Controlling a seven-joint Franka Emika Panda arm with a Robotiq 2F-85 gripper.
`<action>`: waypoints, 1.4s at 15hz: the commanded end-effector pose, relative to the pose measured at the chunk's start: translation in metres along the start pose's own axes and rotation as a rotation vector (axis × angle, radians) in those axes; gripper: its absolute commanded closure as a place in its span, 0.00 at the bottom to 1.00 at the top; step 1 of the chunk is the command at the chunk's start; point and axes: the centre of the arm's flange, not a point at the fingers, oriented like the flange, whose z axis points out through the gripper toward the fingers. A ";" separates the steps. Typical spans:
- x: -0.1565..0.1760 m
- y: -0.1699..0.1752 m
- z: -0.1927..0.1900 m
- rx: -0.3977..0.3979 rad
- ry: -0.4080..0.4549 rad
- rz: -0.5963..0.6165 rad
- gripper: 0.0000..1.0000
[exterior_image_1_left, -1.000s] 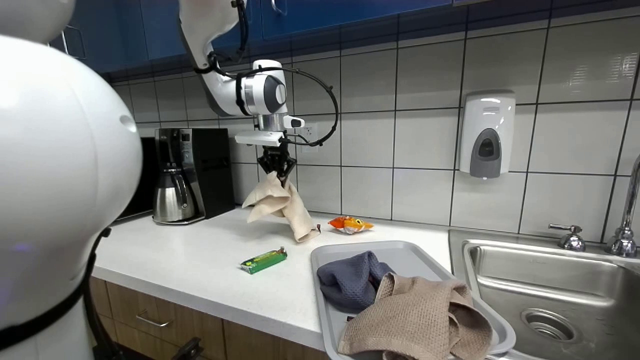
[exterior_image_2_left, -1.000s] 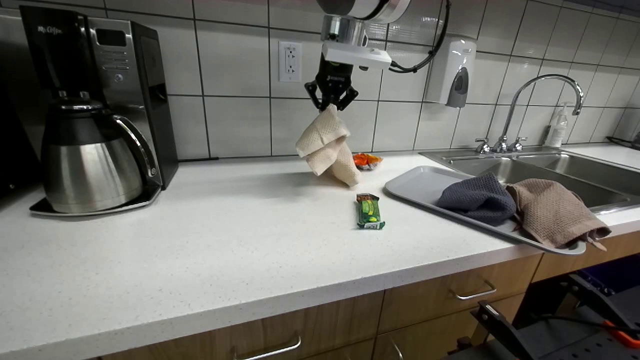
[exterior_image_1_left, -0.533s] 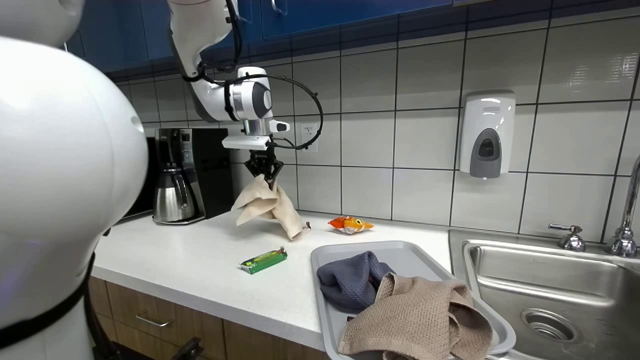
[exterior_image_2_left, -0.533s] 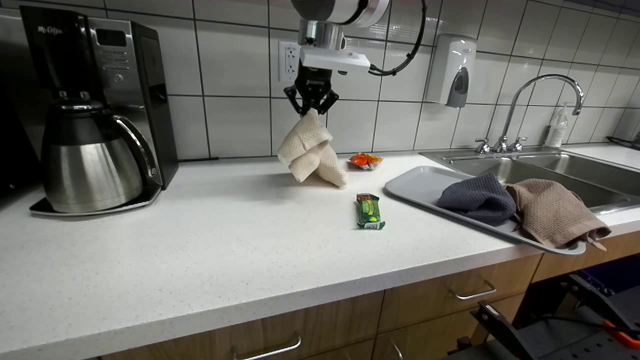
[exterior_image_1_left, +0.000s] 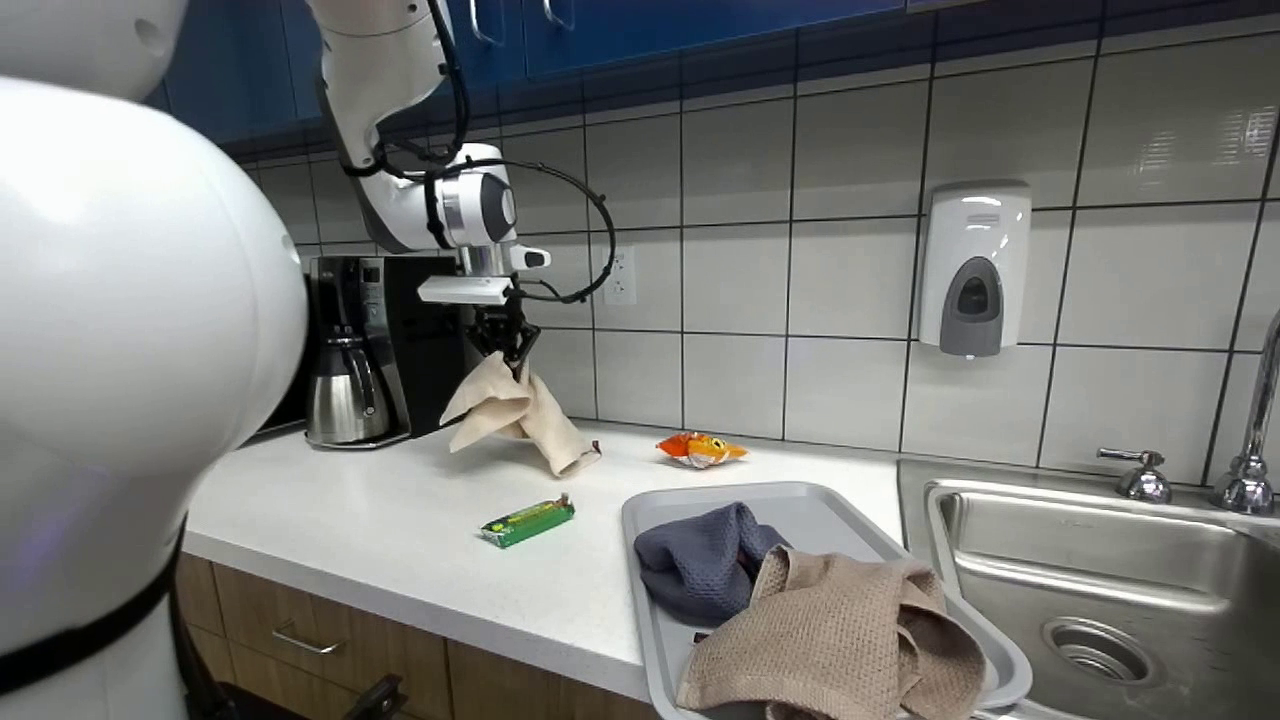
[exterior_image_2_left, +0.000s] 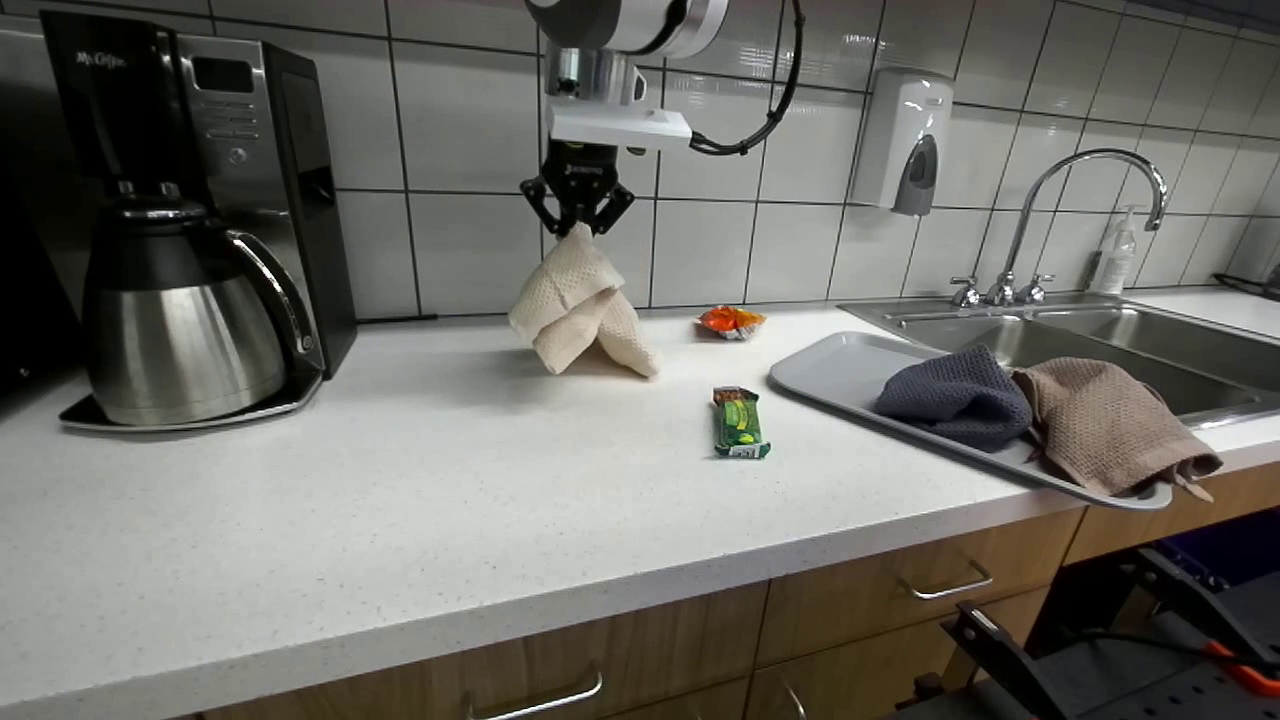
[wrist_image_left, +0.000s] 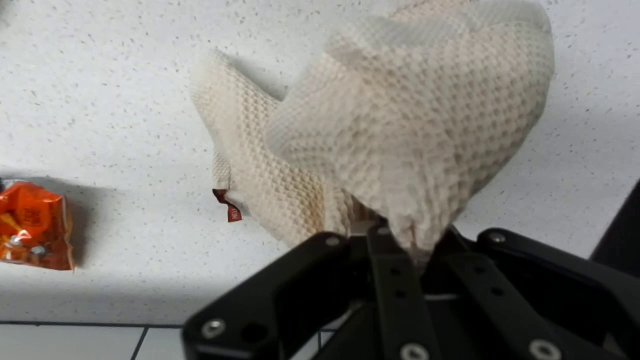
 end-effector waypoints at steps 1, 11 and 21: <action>0.011 -0.017 0.006 -0.026 -0.032 0.002 0.99; 0.007 -0.017 0.045 -0.043 -0.103 -0.004 0.70; 0.008 0.007 0.032 -0.053 -0.079 0.032 0.02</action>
